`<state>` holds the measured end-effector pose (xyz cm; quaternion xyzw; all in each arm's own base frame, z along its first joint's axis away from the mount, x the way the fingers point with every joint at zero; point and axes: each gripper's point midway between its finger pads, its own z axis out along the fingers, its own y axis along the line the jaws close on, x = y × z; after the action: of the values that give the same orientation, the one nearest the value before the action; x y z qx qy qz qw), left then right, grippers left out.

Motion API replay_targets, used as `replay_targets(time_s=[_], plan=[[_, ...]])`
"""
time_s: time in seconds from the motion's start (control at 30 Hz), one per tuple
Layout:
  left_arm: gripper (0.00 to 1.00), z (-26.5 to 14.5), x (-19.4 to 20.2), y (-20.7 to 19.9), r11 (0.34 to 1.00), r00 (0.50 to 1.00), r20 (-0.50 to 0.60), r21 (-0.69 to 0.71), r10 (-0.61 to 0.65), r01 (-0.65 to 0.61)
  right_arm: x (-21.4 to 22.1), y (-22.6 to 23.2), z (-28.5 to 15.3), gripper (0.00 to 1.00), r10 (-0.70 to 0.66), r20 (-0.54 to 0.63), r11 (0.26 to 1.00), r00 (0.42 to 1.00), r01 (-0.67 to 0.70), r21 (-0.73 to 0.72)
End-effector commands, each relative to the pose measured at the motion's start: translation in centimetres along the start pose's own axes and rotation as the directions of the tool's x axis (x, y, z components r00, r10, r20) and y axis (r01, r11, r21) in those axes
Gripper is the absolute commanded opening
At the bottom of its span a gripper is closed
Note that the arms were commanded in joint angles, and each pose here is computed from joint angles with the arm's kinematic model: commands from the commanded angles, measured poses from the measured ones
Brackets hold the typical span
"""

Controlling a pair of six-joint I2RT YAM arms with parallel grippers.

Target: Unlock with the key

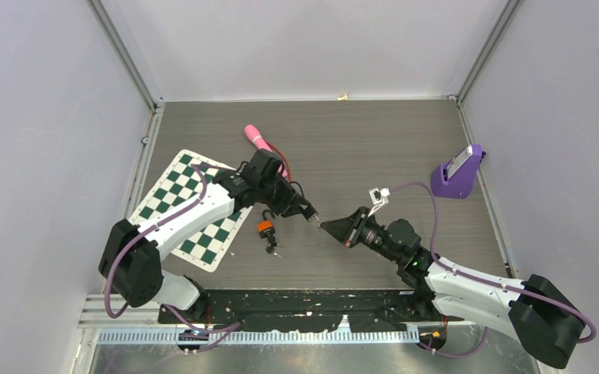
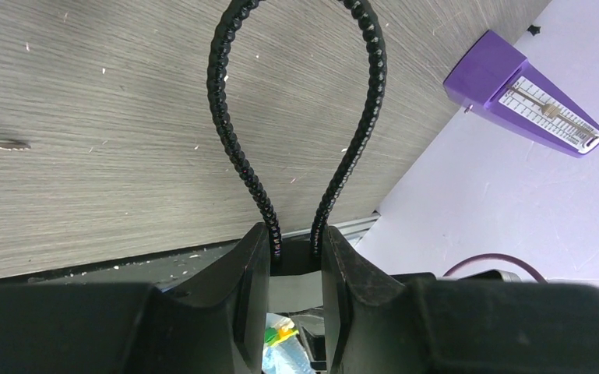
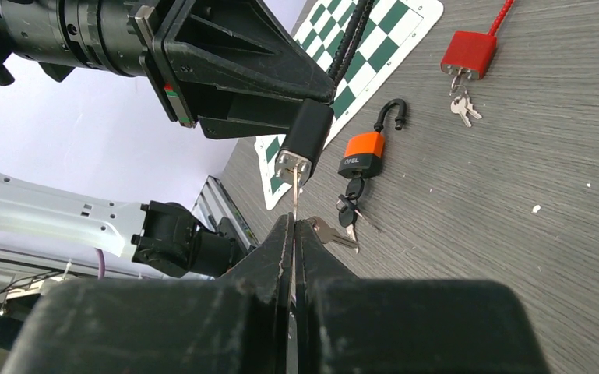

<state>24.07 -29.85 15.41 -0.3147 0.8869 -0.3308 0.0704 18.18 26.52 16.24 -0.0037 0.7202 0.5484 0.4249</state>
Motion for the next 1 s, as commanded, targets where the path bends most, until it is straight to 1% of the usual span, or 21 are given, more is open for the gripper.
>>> replay_targets(time_s=[0.0, 0.97], plan=[[0.17, -1.4, 0.4, -2.1, 0.995, 1.0, -0.015, 0.099, 0.003, -0.001, -1.2, 1.3, 0.6, 0.05, -0.002, 0.037, 0.999, 0.999, 0.003, -0.035], [0.15, -1.4, 0.9, -2.7, 0.992, 0.999, -0.015, 0.126, 0.03, -0.028, -2.2, 2.1, 0.5, 0.05, 0.016, 0.085, 0.998, 0.996, -0.01, -0.064]])
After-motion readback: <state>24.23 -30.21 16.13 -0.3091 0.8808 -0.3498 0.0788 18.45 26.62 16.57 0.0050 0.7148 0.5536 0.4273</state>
